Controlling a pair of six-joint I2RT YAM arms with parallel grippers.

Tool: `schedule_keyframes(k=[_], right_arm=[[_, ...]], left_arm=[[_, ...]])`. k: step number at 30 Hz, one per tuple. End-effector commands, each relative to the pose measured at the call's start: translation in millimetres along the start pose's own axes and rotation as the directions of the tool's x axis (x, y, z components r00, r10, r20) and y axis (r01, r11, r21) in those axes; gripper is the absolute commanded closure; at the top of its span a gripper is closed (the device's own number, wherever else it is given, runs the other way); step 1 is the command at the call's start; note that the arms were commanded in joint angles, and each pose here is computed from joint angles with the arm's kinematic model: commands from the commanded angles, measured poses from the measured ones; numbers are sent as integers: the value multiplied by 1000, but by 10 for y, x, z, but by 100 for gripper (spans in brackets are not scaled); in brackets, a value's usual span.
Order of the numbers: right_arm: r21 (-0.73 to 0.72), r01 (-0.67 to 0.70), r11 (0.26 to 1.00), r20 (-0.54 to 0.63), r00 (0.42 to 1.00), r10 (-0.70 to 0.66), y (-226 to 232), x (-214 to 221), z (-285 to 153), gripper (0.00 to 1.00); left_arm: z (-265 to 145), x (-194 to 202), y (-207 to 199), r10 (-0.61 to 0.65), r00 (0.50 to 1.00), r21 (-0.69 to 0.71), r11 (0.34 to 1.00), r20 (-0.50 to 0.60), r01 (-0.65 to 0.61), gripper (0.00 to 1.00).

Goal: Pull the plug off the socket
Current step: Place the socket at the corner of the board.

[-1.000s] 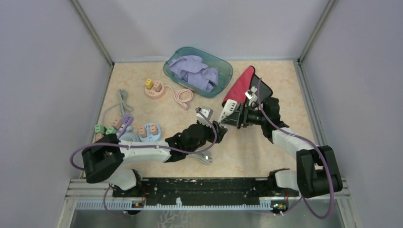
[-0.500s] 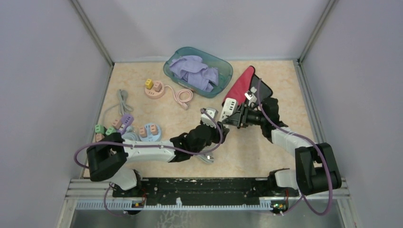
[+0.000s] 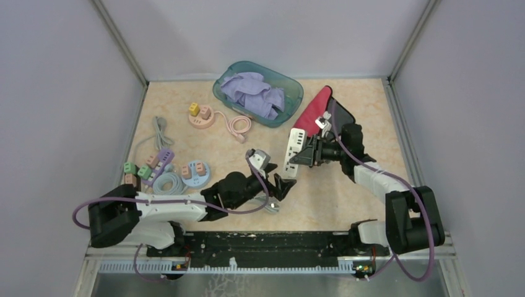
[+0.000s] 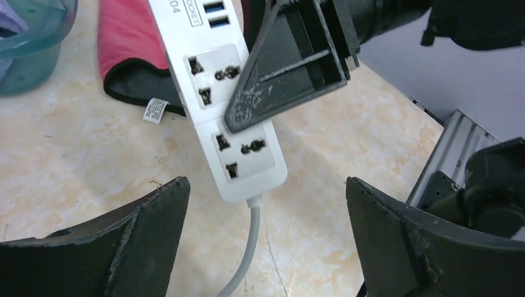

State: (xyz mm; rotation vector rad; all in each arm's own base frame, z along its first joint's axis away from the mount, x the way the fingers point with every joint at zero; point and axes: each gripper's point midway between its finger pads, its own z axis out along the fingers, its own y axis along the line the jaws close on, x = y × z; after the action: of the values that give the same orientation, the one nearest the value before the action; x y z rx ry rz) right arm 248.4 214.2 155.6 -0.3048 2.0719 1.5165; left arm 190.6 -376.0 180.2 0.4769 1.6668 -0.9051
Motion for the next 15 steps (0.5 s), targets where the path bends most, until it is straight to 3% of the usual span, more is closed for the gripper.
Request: schedule_keyframes(k=[1, 5, 15], right_arm=[[-69, 193, 979, -3, 981, -194, 221, -297, -79, 100], [-39, 327, 944, -48, 943, -328, 170, -374, -234, 100], [74, 437, 896, -74, 899, -432, 201, -475, -795, 100]], left_arm=[[-193, -229, -81, 31, 996, 73, 997, 81, -37, 0], [-377, -212, 107, 39, 996, 17, 999, 81, -41, 0], [-821, -311, 516, 47, 994, -112, 993, 94, -37, 0]])
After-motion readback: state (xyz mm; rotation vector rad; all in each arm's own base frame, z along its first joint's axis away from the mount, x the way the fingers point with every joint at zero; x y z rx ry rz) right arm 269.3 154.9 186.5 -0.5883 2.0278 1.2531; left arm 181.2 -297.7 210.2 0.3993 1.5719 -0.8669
